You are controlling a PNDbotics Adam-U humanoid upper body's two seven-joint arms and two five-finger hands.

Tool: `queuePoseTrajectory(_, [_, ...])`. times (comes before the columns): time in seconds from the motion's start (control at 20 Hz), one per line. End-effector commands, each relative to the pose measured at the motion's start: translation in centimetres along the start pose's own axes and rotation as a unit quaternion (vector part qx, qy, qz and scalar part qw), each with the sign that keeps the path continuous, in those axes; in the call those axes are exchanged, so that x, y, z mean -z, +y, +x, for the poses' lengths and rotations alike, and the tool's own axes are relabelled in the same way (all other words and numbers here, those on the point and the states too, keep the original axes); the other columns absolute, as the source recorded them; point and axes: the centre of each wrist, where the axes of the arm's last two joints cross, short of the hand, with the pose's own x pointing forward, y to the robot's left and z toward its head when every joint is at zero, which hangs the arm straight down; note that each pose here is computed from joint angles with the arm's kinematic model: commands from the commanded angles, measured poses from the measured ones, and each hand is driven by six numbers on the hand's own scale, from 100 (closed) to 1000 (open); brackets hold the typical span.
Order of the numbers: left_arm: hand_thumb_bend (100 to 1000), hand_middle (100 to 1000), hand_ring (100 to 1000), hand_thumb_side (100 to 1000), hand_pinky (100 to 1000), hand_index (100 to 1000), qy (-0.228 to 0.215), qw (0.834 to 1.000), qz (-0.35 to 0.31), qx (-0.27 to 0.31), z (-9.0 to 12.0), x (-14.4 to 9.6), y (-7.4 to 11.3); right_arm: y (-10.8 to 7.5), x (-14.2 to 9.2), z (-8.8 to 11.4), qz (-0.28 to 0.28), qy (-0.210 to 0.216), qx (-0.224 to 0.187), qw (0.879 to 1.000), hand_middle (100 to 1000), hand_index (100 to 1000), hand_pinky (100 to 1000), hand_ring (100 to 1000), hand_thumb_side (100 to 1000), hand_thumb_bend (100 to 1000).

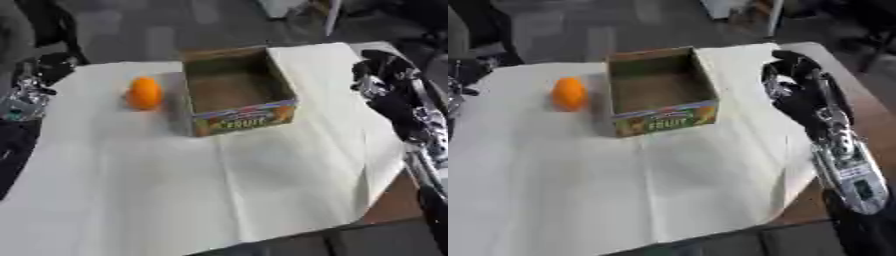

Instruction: Pick up objects on the table and place them in the box.

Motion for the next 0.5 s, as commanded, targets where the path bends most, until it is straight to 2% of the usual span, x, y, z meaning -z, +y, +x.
queuePoseTrajectory(0.05, [426, 620, 741, 425, 612, 744, -0.015, 1.0, 0.011, -0.001, 1.48, 0.16, 1.01, -0.28, 0.38, 0.63, 0.001, -0.012, -0.004, 1.0, 643, 807, 633, 779, 303, 164])
queuePoseTrajectory(0.35, [426, 621, 741, 422, 613, 746, -0.016, 1.0, 0.013, 0.007, 1.57, 0.16, 1.08, -0.31, 0.39, 0.66, -0.001, -0.013, -0.003, 1.0, 644, 807, 633, 779, 303, 164])
queuePoseTrajectory(0.5, [437, 624, 739, 395, 617, 752, -0.023, 0.999, 0.022, 0.043, 1.81, 0.15, 1.22, -0.31, 0.41, 0.68, -0.001, -0.013, -0.003, 1.0, 644, 807, 633, 779, 303, 164])
